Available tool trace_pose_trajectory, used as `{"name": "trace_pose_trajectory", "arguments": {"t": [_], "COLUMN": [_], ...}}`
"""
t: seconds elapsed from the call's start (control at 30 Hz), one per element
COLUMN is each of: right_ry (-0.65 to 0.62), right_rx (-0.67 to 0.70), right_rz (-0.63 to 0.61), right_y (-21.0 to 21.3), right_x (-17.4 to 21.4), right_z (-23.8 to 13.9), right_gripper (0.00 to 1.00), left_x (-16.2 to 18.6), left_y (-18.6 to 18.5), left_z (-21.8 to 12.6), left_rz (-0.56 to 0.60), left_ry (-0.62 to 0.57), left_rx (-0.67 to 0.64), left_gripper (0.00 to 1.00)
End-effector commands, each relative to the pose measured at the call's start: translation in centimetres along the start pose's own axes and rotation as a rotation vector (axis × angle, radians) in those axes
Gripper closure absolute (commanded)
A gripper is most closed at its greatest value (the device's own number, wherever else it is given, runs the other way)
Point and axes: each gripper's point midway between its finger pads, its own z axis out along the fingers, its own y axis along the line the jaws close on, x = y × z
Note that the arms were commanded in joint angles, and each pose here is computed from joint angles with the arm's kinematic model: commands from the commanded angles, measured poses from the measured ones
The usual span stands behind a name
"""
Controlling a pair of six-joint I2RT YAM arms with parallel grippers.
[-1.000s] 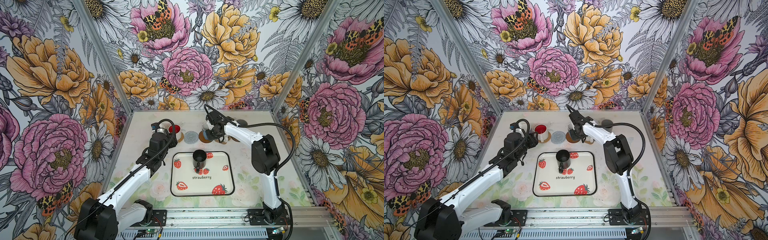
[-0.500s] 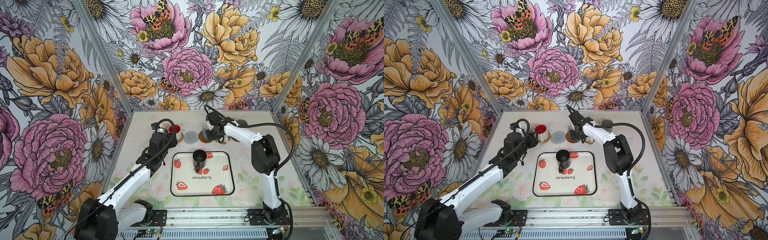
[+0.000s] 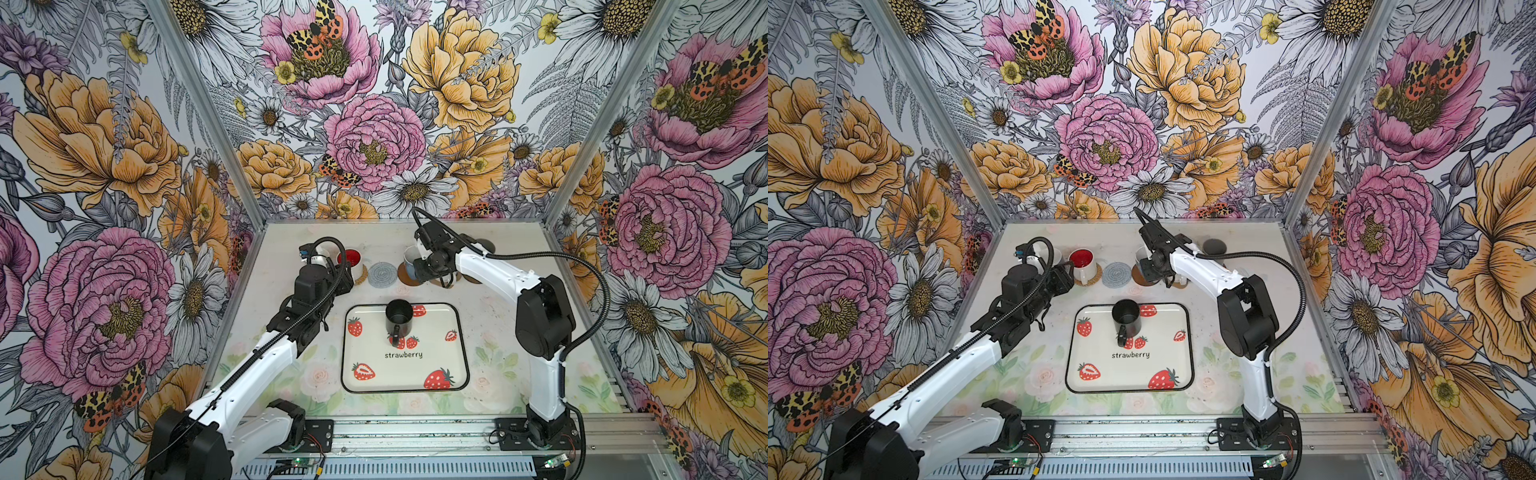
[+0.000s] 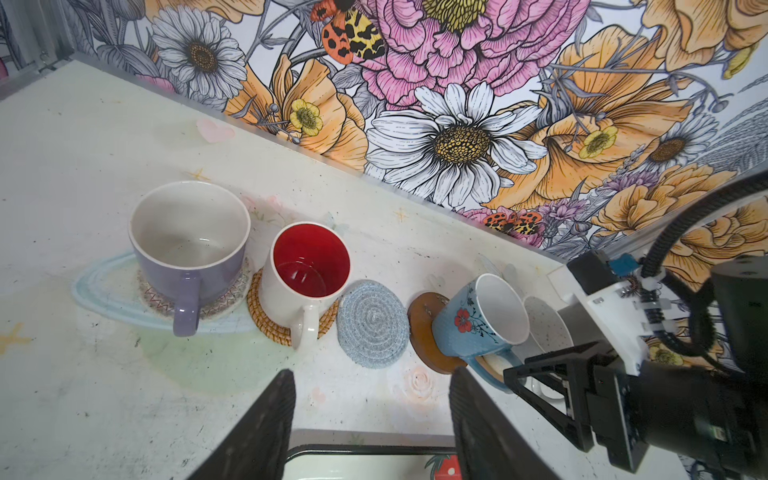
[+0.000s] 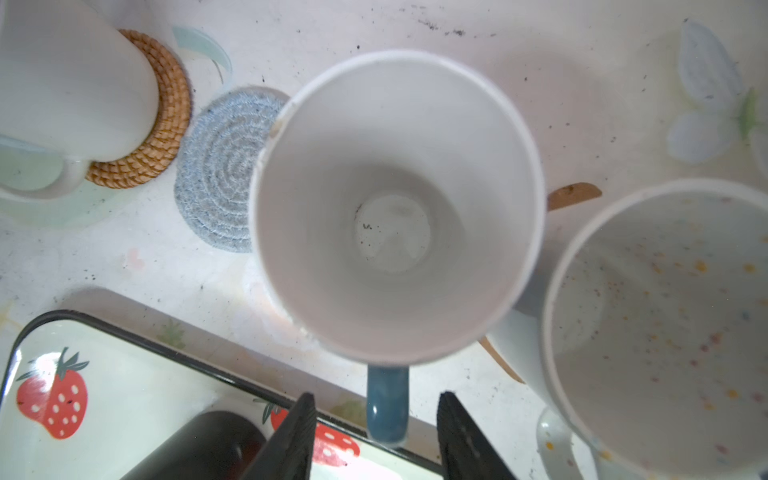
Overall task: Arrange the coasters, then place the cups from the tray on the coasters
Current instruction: 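Open the right gripper and raise it off the blue-handled mug, then move the left gripper over the black mug while the right gripper draws back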
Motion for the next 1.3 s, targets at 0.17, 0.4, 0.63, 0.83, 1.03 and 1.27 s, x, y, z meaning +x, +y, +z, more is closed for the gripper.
{"name": "trace_pose_trajectory", "arguments": {"t": [0.17,0.4,0.63,0.83,1.03,1.27], "right_ry": [-0.312,-0.621,-0.741,-0.757,-0.779,-0.798], "right_rx": [0.015,-0.149,-0.262,-0.247,-0.225,-0.190], "right_rz": [0.044,0.141,0.265,0.296,0.309,0.335], "right_y": [0.6,2.5,2.6,1.4,0.4,-1.2], "right_x": [-4.3,-7.5,-4.9,-2.5,-1.2,0.1], "right_z": [-9.9,-18.2,-19.2,-19.0,-19.6,-20.0], "right_gripper": [0.48,0.46,0.46,0.47,0.47,0.45], "left_x": [-1.2,-1.5,-0.6,0.5,1.7,1.3], "left_y": [-1.7,-3.9,-7.7,-10.7,-13.1,-13.1], "left_z": [-2.1,-3.1,-2.6,-2.7,-3.8,-6.6], "left_rz": [0.022,0.040,0.106,0.240,0.382,0.417], "left_ry": [-0.020,-0.037,-0.003,0.060,0.140,0.189], "left_rx": [0.043,0.061,0.106,0.108,0.125,0.134], "left_gripper": [0.39,0.40,0.40,0.40,0.39,0.37]}}
